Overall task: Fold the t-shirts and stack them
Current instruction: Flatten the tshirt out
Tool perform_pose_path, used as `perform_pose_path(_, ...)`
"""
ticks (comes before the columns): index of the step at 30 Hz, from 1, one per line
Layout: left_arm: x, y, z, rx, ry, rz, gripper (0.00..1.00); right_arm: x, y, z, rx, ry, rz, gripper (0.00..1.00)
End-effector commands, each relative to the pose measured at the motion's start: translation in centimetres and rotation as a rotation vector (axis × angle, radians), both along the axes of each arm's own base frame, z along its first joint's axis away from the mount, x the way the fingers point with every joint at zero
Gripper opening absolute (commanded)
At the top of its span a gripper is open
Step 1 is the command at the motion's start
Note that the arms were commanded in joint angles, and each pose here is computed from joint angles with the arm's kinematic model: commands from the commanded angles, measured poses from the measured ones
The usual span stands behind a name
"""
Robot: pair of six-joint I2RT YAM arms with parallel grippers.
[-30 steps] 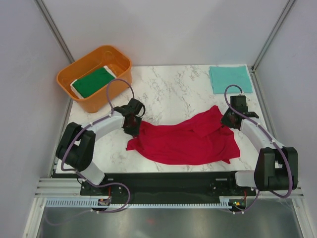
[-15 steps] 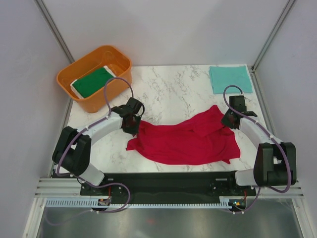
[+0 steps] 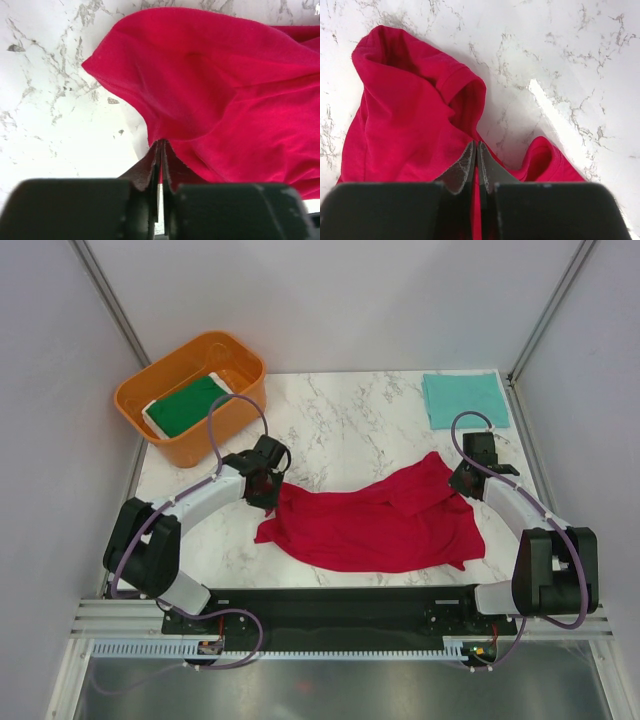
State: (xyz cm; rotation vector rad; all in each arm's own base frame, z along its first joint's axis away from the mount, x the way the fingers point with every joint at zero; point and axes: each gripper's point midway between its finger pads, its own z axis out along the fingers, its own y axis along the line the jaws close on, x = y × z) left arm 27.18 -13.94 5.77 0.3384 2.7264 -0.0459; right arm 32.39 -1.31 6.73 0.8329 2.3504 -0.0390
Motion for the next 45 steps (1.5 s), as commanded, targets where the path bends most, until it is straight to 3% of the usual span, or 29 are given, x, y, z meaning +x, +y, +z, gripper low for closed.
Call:
perform_pose_path(1, 1.0, 0.0, 1.2, 0.014, -0.041, 0.009, 0.03, 1.3, -0.5, 1.5, -0.019, -0.059, -0.017, 0.08)
perform_pose_path(5, 1.2, 0.1, 1.6, 0.018, -0.053, 0.017, 0.02, 1.6, -0.4, 1.9, -0.016, -0.071, -0.016, 0.00)
perform_pose_path(10, 1.6, 0.4, 2.3, 0.034, -0.075, 0.026, 0.02, 2.3, -0.4, 3.4, -0.011, -0.106, -0.026, 0.00)
perform_pose_path(14, 2.0, 0.5, 2.6, 0.048, -0.085, 0.025, 0.02, 2.9, -0.3, 4.2, -0.005, -0.116, -0.028, 0.10)
perform_pose_path(17, 1.7, 0.2, 2.4, 0.035, -0.069, 0.018, 0.02, 3.0, -0.3, 3.9, -0.002, -0.103, -0.025, 0.00)
perform_pose_path(19, 1.5, 0.0, 2.5, 0.016, -0.063, 0.018, 0.03, 2.9, -0.2, 3.8, -0.001, -0.101, -0.024, 0.00)
perform_pose_path(20, 1.3, -0.2, 2.4, 0.005, -0.057, 0.021, 0.15, 2.9, -0.3, 3.8, -0.003, -0.104, -0.026, 0.00)
perform_pose_path(23, 0.9, -1.2, 2.7, -0.069, -0.038, 0.056, 0.36, 2.8, -0.4, 4.1, -0.009, -0.114, -0.033, 0.00)
perform_pose_path(28, 1.0, -2.2, 4.5, -0.188, -0.060, 0.230, 0.46, 3.0, -0.3, 4.8, 0.001, -0.135, -0.035, 0.00)
perform_pose_path(32, 1.0, -2.1, 4.9, -0.183, -0.072, 0.195, 0.44, 3.1, 0.0, 4.5, 0.016, -0.129, -0.025, 0.00)
perform_pose_path(36, 0.2, -0.4, 2.9, -0.063, -0.053, 0.053, 0.37, 2.9, 0.0, 4.4, 0.012, -0.126, -0.020, 0.00)
perform_pose_path(39, -0.8, 0.8, 1.2, 0.003, -0.018, 0.025, 0.38, 2.8, 0.0, 4.4, 0.013, -0.128, -0.019, 0.00)
perform_pose_path(45, -0.5, -0.2, -0.7, -0.008, 0.022, -0.071, 0.42, 3.2, 0.4, 4.3, 0.028, -0.130, -0.008, 0.00)
